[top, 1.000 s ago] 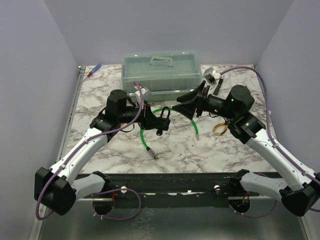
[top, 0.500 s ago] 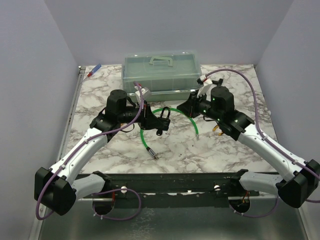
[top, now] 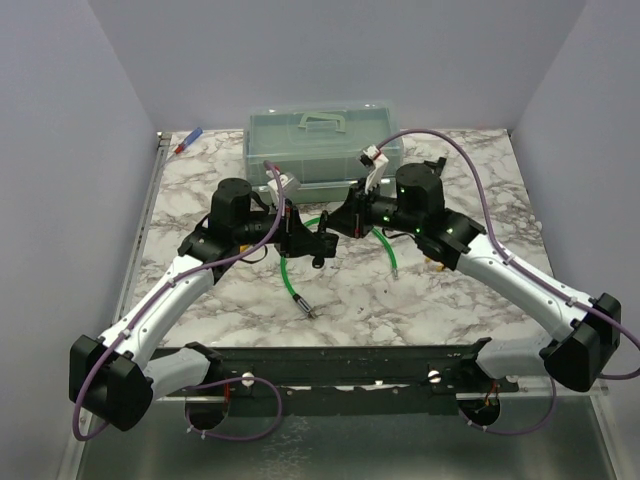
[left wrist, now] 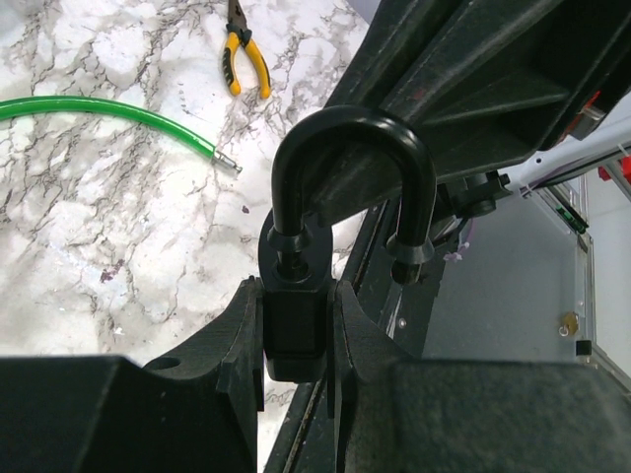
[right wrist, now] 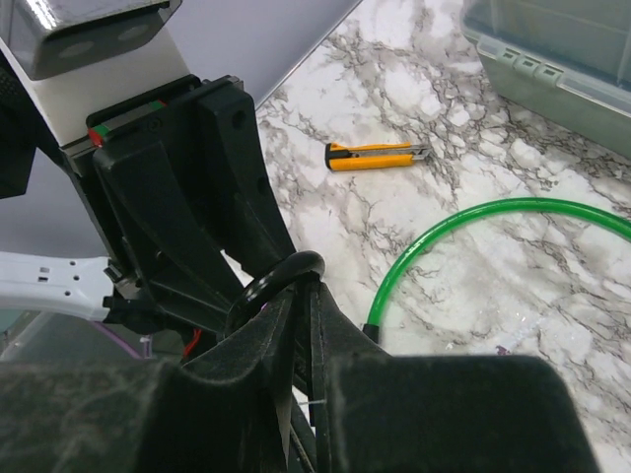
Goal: Unlock with the key
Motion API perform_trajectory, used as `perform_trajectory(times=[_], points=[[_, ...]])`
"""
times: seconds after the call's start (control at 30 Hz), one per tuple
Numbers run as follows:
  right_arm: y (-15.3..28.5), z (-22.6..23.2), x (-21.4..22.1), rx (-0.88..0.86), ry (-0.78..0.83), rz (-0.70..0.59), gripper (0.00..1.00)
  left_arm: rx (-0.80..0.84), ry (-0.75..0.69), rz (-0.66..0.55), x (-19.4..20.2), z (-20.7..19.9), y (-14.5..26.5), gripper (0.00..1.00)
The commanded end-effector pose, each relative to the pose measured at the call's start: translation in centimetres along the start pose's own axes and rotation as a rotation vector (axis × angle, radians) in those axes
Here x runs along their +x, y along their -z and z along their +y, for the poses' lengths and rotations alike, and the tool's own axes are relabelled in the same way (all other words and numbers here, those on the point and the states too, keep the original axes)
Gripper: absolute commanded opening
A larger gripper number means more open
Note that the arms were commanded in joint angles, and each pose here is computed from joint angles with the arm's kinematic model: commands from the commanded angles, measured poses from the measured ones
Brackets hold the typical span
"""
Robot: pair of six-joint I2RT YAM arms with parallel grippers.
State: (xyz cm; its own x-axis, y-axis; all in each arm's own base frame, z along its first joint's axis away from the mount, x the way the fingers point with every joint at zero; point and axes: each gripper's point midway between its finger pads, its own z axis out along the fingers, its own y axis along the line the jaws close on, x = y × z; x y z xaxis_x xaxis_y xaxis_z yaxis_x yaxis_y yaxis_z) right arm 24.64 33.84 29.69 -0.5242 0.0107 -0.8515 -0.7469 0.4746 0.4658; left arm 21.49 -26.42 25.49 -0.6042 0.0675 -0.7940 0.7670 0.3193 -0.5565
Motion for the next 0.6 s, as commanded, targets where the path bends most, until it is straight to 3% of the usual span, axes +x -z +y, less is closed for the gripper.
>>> perform_trajectory(times=[0.0, 0.1, 0.27, 0.57], points=[[-0.1, 3.3, -2.9, -0.118, -0.013, -0.03, 0.15, 0.032, -0.064, -0.039, -1.8, -1.1, 0.1, 0.0], [-0.3, 3.8, -2.7, -0.113, -0.066, 0.017, 0.2, 0.019, -0.052, -0.03, -1.6, -0.7, 0.0, 0.0], [-0.5, 4.2, -2.1, -0.126, -0.044, 0.04, 0.44, 0.027, -0.053, -0.022, -1.6, -0.9, 0.0, 0.0], [2.9, 2.6, -3.2, 0.017, 0.116, -0.009, 0.66, 0.158, -0.083, 0.01, -0.8, -3.5, 0.7, 0.0]])
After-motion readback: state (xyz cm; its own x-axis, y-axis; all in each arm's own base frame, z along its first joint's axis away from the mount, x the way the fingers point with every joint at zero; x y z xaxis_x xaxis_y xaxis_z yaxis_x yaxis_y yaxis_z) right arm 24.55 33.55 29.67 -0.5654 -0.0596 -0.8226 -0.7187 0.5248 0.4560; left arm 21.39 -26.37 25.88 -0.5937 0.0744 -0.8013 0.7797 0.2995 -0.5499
